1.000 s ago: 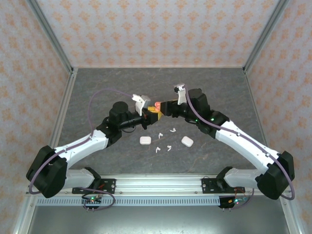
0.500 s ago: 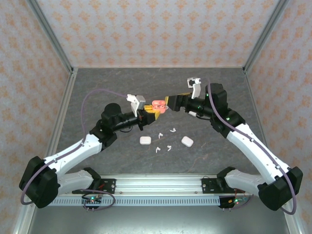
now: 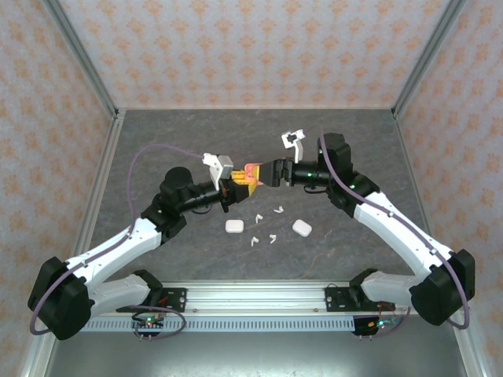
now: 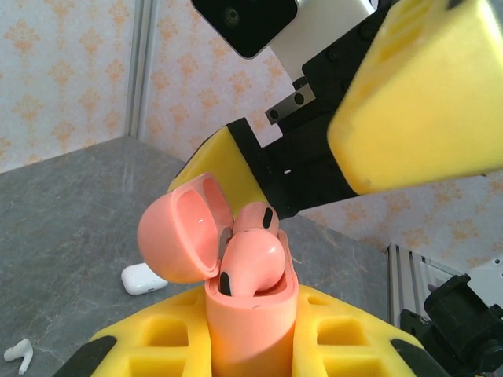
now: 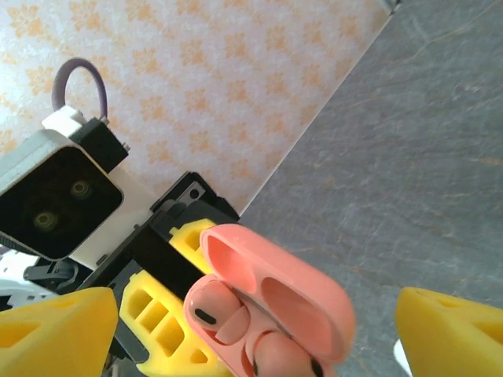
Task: Insert the wireless bluetooth earbuds into the charging case
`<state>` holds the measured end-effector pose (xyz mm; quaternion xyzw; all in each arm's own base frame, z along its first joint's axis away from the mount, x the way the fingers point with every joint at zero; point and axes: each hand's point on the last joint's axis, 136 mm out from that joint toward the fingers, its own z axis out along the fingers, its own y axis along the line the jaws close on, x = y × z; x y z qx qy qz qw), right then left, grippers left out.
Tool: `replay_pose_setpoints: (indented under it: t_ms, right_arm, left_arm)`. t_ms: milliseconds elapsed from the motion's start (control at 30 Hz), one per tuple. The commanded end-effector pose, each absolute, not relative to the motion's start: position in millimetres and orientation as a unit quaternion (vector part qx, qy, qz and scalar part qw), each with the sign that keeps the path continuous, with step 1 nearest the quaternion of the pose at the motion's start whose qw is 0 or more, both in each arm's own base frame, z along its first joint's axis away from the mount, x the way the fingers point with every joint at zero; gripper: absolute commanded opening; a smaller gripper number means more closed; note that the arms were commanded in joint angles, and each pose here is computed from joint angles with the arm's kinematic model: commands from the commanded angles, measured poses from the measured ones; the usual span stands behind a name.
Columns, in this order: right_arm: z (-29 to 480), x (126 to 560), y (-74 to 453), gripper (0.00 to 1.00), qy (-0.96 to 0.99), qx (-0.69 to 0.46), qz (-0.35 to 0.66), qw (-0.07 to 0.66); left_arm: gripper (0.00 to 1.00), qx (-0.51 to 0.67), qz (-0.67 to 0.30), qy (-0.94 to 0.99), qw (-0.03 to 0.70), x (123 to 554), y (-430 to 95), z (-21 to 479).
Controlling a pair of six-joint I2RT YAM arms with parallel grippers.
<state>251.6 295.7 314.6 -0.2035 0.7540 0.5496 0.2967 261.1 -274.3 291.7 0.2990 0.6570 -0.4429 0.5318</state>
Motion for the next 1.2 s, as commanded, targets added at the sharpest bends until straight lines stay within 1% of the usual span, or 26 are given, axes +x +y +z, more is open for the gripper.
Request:
replay_pose_setpoints:
  t_ms: [0, 67, 167, 433, 467, 700, 833, 1000, 1167]
  right_arm:
    - [348.8, 244.7, 302.7, 0.86, 0.715, -0.240, 0.574, 0.319]
    - [351.5, 243.3, 302.8, 0.83, 0.712, -0.245, 0.573, 0.322]
    - [355.5, 241.5, 301.6, 0.82, 0.707, -0.254, 0.571, 0.331]
    - [358.4, 237.1, 299.0, 0.81, 0.699, -0.267, 0.567, 0.344]
    - [366.9, 230.4, 295.0, 0.81, 0.691, -0.273, 0.568, 0.355]
    - [360.7, 225.5, 286.6, 0.81, 0.698, -0.269, 0.552, 0.367]
    - [345.5, 232.7, 278.5, 0.82, 0.734, -0.253, 0.512, 0.369]
    - [341.2, 247.4, 259.7, 0.83, 0.764, -0.221, 0.456, 0.398]
    - [337.5, 265.0, 234.5, 0.85, 0.783, -0.164, 0.412, 0.436]
  left_arm:
    - [0.00, 0.317, -0.442, 0.642, 0.540, 256.5, -276.9, 301.2]
    - [0.00, 0.318, -0.440, 0.645, 0.538, 256.7, -277.3, 299.3]
    - [0.00, 0.319, -0.437, 0.649, 0.535, 257.1, -277.2, 296.6]
    - [0.00, 0.320, -0.428, 0.657, 0.532, 259.9, -276.9, 292.0]
    - [0.00, 0.320, -0.426, 0.657, 0.533, 260.4, -276.7, 291.5]
    - [0.00, 0.321, -0.419, 0.661, 0.533, 262.2, -276.3, 290.5]
    - [0.00, 0.322, -0.415, 0.662, 0.534, 263.4, -276.3, 291.8]
    - [0.00, 0.315, -0.399, 0.676, 0.534, 269.0, -272.9, 288.7]
    - [0.00, 0.259, -0.386, 0.712, 0.526, 291.7, -256.8, 271.7]
